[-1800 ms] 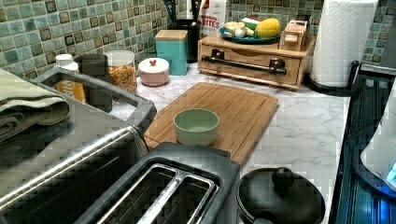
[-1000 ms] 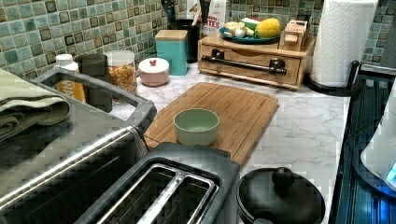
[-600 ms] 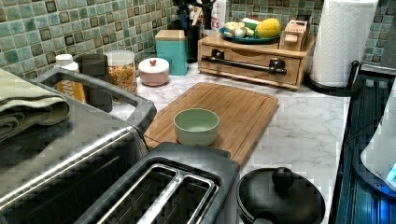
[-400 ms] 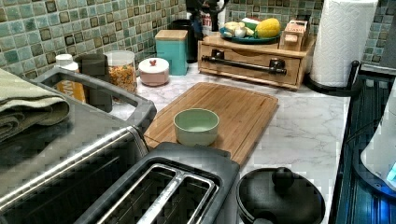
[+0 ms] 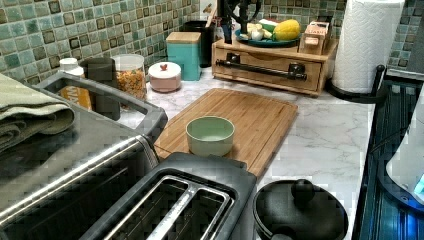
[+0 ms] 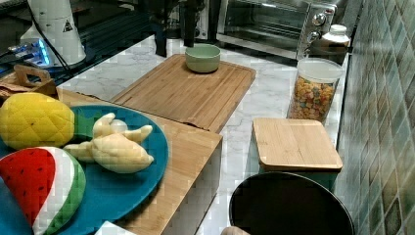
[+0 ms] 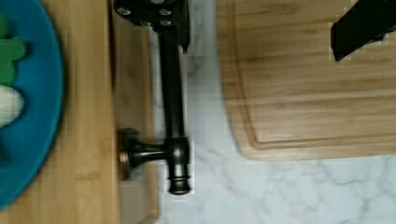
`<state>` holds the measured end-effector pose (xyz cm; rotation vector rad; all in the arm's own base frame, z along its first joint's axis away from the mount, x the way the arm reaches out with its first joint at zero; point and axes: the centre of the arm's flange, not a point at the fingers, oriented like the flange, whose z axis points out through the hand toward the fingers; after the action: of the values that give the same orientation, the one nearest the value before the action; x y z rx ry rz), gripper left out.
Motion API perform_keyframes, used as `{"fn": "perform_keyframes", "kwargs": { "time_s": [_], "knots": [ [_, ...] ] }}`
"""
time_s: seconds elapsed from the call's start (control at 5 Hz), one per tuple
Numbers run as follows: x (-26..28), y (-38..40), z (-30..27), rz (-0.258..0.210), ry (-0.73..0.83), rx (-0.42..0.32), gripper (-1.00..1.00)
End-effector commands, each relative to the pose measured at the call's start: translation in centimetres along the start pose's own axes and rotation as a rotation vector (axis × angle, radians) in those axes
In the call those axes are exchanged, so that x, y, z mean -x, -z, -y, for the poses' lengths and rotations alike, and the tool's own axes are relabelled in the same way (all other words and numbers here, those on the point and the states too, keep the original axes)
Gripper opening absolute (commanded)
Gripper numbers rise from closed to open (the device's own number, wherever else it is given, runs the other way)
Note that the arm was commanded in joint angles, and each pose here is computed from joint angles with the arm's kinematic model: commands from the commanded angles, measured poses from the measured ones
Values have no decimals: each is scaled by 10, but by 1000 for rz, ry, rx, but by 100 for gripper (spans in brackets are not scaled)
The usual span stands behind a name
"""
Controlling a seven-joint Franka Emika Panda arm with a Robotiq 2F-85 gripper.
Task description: Open the drawer.
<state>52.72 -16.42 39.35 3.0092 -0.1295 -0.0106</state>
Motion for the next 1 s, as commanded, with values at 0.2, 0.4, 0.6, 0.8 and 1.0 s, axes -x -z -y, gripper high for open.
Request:
{"fn": "perform_keyframes", "kwargs": {
  "time_s": [0.2,0.4,0.6,0.8,1.0],
  "knots": [
    [6,-37,7,-16,165,60,100],
    [8,-49,3,4,190,89,100],
    [12,-62,-13,-10,173,132,100],
    [10,-68,-33,19,176,124,100],
    [18,-80,-45,-10,157,103,100]
  ]
}}
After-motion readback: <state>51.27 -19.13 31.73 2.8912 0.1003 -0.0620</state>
